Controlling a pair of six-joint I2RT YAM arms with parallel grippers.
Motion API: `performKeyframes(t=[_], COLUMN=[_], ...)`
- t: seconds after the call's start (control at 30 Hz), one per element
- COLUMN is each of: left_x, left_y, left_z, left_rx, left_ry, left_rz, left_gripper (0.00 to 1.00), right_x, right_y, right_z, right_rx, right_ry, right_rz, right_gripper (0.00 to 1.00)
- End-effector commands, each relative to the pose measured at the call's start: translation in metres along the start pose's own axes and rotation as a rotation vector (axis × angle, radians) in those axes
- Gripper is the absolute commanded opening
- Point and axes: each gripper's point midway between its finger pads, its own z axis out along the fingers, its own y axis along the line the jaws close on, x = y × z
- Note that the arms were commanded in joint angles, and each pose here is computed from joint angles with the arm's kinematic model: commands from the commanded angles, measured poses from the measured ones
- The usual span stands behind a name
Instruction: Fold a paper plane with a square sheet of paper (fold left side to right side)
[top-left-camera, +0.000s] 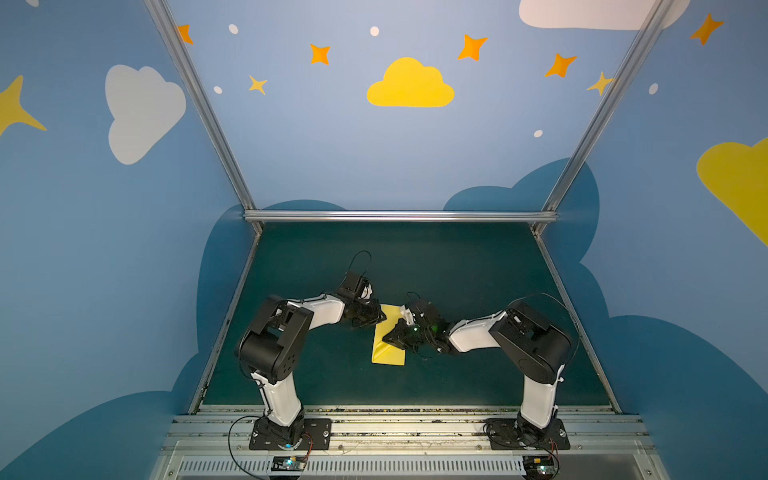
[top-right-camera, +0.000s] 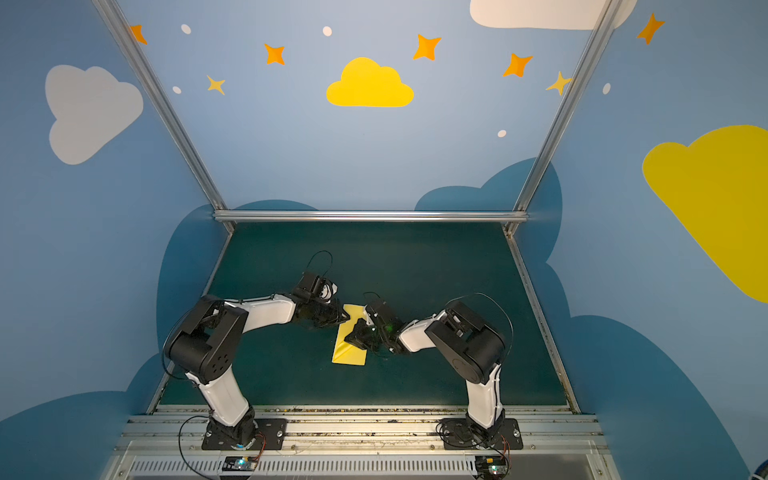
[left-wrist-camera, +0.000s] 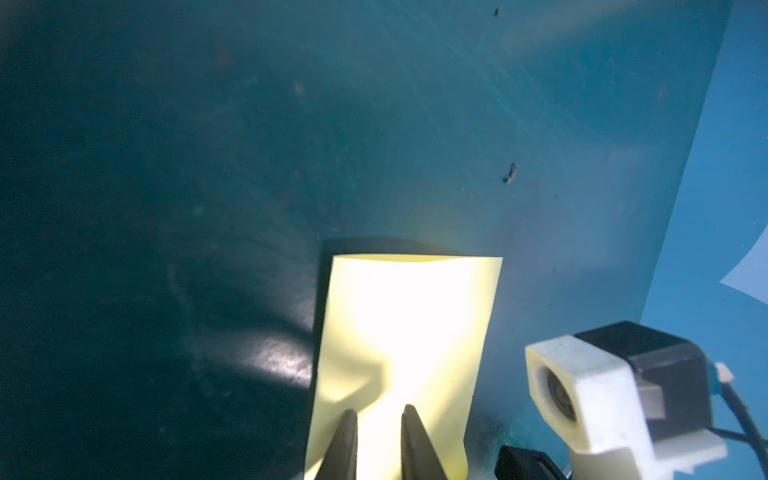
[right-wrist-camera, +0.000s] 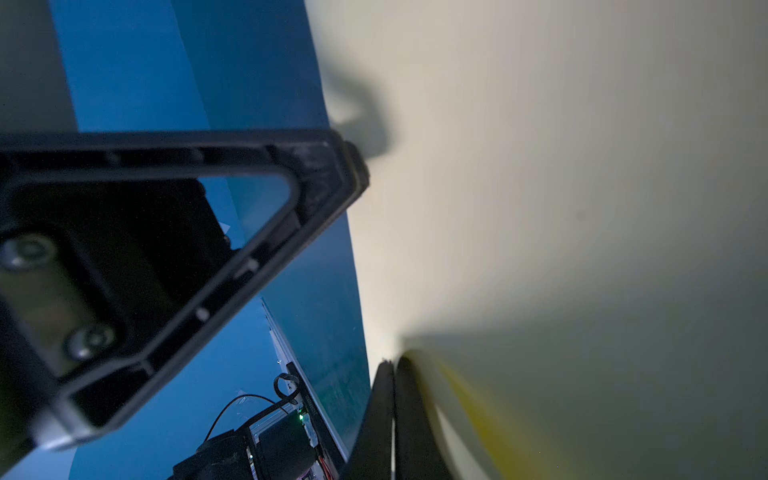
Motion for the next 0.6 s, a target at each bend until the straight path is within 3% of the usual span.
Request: performKeyframes(t=[0.0,0.57], left_x=[0.0098,0.0070], left_y=[0.0093,0.0067], left_z=[0.0011,0.0010], left_rx=[-0.030,-0.019], left_ry=[0.019,0.015], left_rz=[-0.013,-0.015], left_gripper=[0.21,0.20], right_x=[-0.0050,-0.0078], right_y=[0.0057,-0.0025], right_z=[0.0050,0.0112], right_rx=[-0.018,-0.003], right_ry=[0.001,0.005], right_rz=[-0.005,0.015], right_gripper=[0.00,0.00])
